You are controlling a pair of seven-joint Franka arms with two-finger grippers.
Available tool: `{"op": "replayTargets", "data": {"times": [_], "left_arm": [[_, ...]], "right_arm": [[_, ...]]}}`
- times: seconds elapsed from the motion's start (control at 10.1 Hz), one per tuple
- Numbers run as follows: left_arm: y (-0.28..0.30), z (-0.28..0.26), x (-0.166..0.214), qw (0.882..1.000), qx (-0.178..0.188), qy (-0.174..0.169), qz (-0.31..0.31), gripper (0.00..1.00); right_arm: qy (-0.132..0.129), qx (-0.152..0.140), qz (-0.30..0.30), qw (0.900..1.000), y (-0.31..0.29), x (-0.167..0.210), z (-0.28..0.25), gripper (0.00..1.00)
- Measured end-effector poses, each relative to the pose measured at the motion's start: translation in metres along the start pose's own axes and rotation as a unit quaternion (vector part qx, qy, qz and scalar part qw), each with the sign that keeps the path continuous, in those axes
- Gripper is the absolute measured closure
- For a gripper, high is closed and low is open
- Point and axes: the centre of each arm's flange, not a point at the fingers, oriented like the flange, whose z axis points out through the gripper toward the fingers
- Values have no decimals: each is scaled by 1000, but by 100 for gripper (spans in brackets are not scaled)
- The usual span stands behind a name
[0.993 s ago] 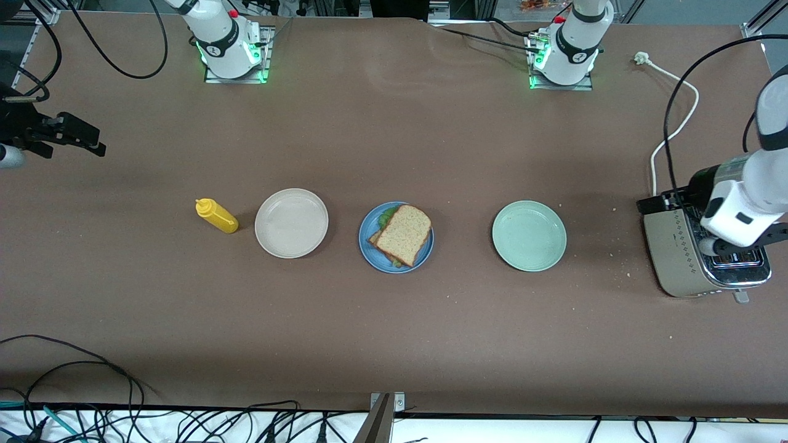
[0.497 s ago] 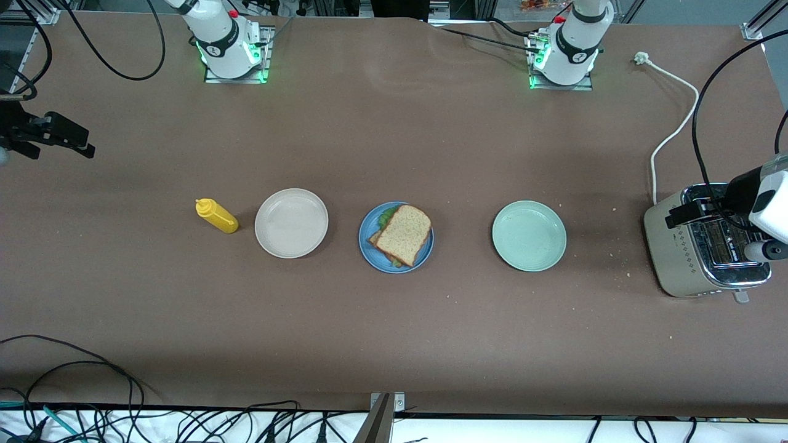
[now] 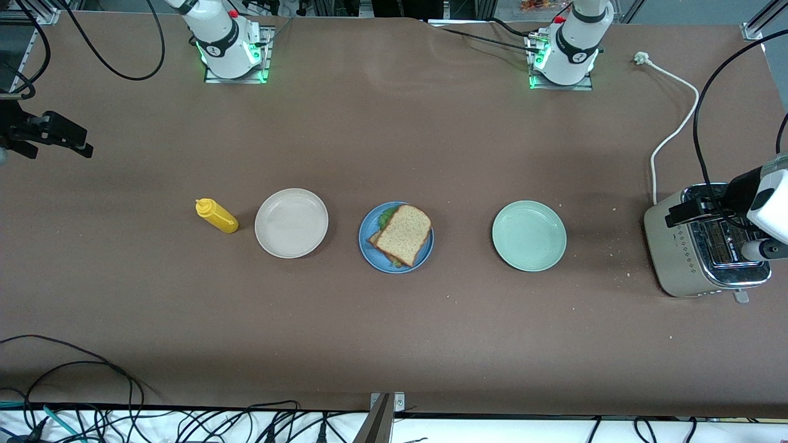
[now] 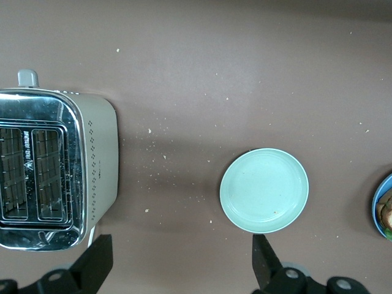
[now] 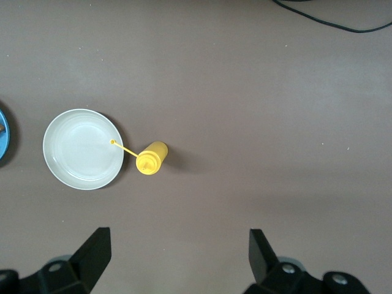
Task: Make sandwich in blue plate with both arms
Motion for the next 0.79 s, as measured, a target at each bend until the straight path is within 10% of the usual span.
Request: {"op": "replayTargets", "data": {"times": [0.79], "left_arm": [[0,1,-1,1000,0,-3,0,0]], "right_arm": [[0,-1,4,1000,5,0,0,0]]}}
